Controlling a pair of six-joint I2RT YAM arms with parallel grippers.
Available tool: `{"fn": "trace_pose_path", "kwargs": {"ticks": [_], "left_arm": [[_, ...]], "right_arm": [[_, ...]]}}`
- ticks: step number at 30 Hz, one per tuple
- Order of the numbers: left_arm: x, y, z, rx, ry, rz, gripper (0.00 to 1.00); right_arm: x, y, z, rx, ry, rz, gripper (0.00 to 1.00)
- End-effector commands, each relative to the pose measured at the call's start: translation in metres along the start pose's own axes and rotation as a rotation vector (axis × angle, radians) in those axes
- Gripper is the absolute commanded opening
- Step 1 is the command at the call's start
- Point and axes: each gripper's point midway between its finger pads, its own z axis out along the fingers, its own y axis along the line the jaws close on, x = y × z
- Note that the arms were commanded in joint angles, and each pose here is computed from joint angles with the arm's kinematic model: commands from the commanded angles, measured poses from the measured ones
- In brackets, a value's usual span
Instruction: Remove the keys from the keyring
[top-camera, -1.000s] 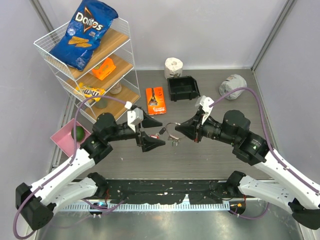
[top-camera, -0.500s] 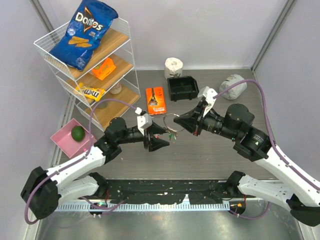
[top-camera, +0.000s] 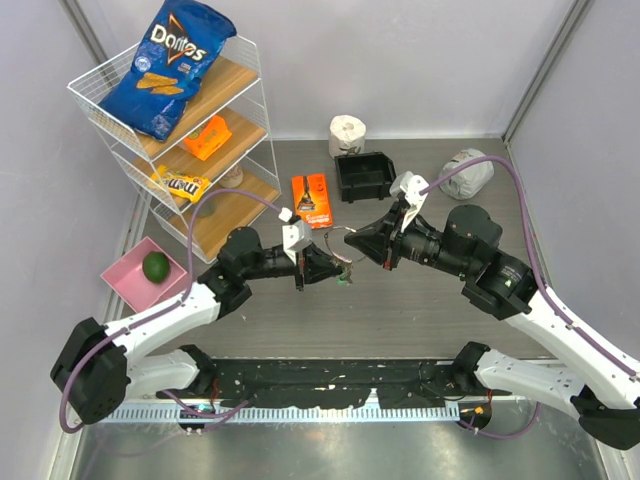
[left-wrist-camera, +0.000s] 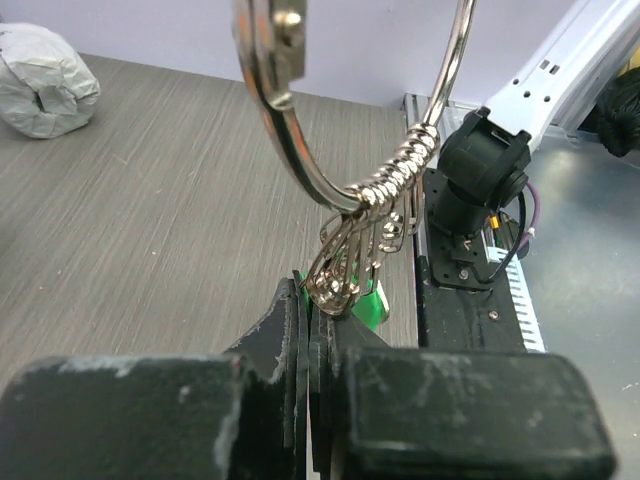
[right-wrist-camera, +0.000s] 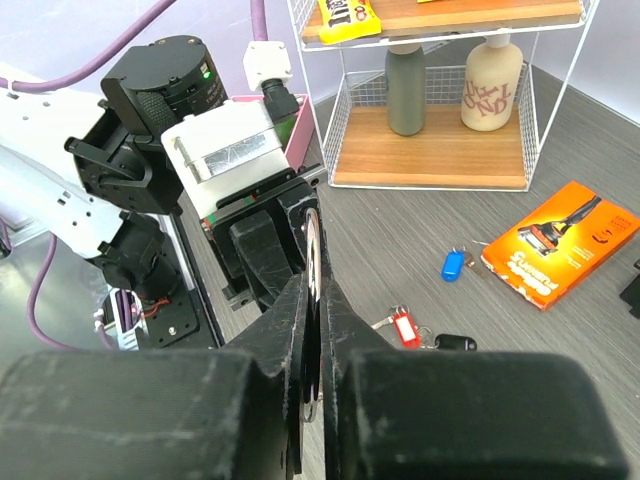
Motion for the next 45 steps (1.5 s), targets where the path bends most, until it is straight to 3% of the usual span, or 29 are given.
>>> {"fn": "trace_pose_path", "kwargs": {"ticks": [1,10,11,12,15,16,17,21,29,35,45], "left_arm": [[-0.02,-0.001,0.0,0.004,-0.027,0.081,0.0],[-0.009,0.001,-0.02,-0.086,0.085,0.07,0.0],[-0.009,0.001,-0.022,-0.093,0.103,0.063,0.0],[-0.011,0.001,-0.023,-0.102,0.117,0.062,0.0],[-0.024,0.003,-0.027,-0.138,0.149,0.044,0.0],[-0.019,0.003,-0.031,-0.152,0.191,0.012,0.0],[-0.021,0.004,-0.031,-0.164,0.214,-0.012,0.0],[-0.013,-0.002,-0.043,-0.194,0.42,-0.153,0.0],[-0.025,-0.017,-0.062,-0.203,0.663,-0.157,0.0],[-0.031,-0.02,-0.067,-0.158,0.715,-0.092,0.0],[-0.023,-0.024,-0.063,-0.071,0.746,0.012,0.0]], "right_arm": [[-0.034,0.0,-0.006,0.024,-0.108,-0.029,0.05],[-0.013,-0.031,-0.03,0.21,-0.159,-0.014,0.05],[-0.011,-0.034,-0.034,0.227,-0.173,-0.01,0.09],[0.0,-0.037,-0.033,0.237,-0.17,0.011,0.14],[0.016,-0.047,-0.04,0.29,-0.179,0.037,0.67],[0.03,-0.052,-0.042,0.313,-0.161,0.045,0.76],[0.042,-0.055,-0.041,0.324,-0.14,0.049,0.78],[0.066,-0.06,-0.047,0.334,-0.097,-0.005,0.8],[0.062,-0.015,-0.036,0.038,-0.187,-0.178,0.74],[0.064,-0.001,-0.027,-0.073,-0.269,-0.269,0.68],[0.082,0.034,0.004,-0.356,-0.263,-0.337,0.65]]}}
